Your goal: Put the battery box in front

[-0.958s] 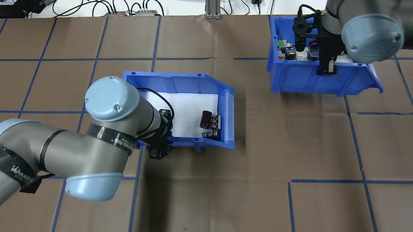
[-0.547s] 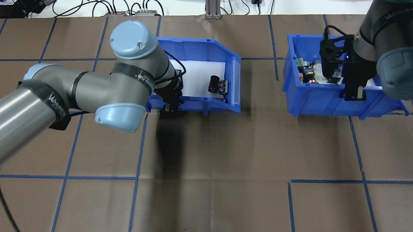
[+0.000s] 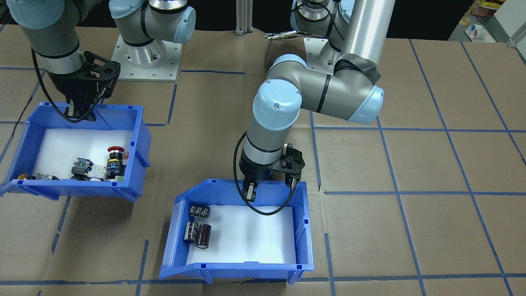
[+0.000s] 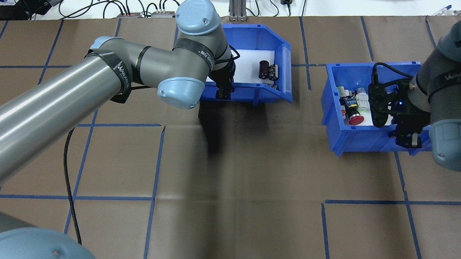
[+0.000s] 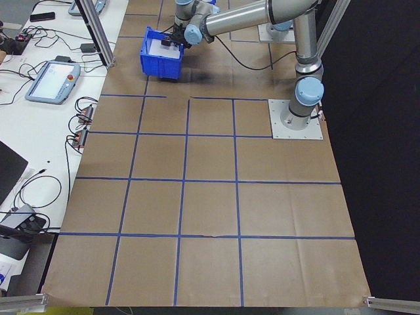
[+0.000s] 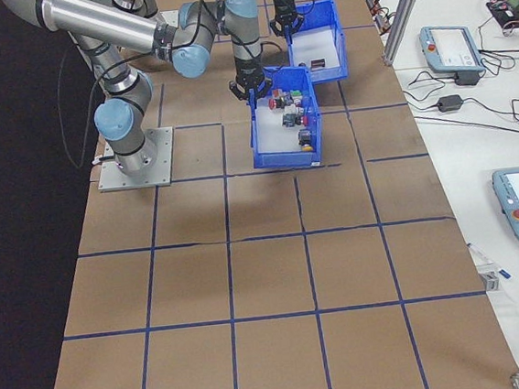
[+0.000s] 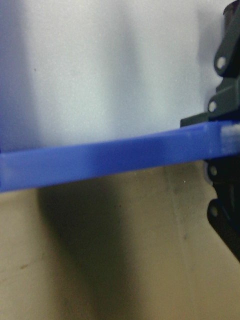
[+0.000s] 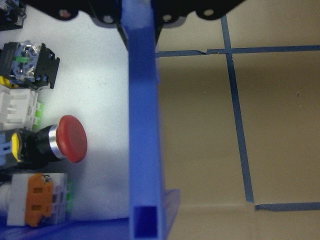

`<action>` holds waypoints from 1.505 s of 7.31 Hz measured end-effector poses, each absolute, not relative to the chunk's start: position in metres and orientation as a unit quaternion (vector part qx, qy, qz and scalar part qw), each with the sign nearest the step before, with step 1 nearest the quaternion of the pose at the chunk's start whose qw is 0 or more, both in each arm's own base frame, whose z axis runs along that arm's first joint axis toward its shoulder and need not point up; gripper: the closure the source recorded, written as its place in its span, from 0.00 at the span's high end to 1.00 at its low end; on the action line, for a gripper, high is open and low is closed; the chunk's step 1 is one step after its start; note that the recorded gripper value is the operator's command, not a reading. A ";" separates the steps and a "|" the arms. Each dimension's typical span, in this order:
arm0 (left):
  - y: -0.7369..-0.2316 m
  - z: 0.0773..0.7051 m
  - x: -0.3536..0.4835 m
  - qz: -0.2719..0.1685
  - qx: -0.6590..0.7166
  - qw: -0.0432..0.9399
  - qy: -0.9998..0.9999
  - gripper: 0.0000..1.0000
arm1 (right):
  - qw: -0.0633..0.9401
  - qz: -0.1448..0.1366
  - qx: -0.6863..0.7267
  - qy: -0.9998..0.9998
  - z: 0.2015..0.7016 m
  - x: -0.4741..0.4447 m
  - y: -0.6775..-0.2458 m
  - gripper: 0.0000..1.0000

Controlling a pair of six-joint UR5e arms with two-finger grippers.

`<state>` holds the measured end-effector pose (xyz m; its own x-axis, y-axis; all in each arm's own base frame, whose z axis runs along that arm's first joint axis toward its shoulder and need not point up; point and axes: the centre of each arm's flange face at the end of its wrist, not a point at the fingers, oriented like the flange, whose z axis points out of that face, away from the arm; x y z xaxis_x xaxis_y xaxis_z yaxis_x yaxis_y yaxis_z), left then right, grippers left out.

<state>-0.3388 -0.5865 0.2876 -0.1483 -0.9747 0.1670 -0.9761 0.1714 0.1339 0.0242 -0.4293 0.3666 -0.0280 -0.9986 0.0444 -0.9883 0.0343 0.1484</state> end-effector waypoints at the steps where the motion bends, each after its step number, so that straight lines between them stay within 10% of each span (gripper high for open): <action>1: -0.592 0.282 -0.345 0.001 0.642 0.108 -0.759 0.07 | 0.069 -0.037 0.695 -0.715 0.363 0.020 -0.428 0.03; 2: -0.595 0.277 -0.348 -0.002 0.642 0.106 -0.759 0.12 | 0.070 -0.036 0.694 -0.715 0.362 0.018 -0.427 0.03; 5: -0.599 0.267 -0.349 -0.005 0.643 0.101 -0.759 0.67 | 0.069 -0.035 0.694 -0.716 0.361 0.018 -0.427 0.03; 11: -0.615 0.382 -0.333 0.001 0.591 0.060 -0.805 0.82 | 0.059 -0.028 0.672 -0.738 0.348 0.031 -0.394 0.05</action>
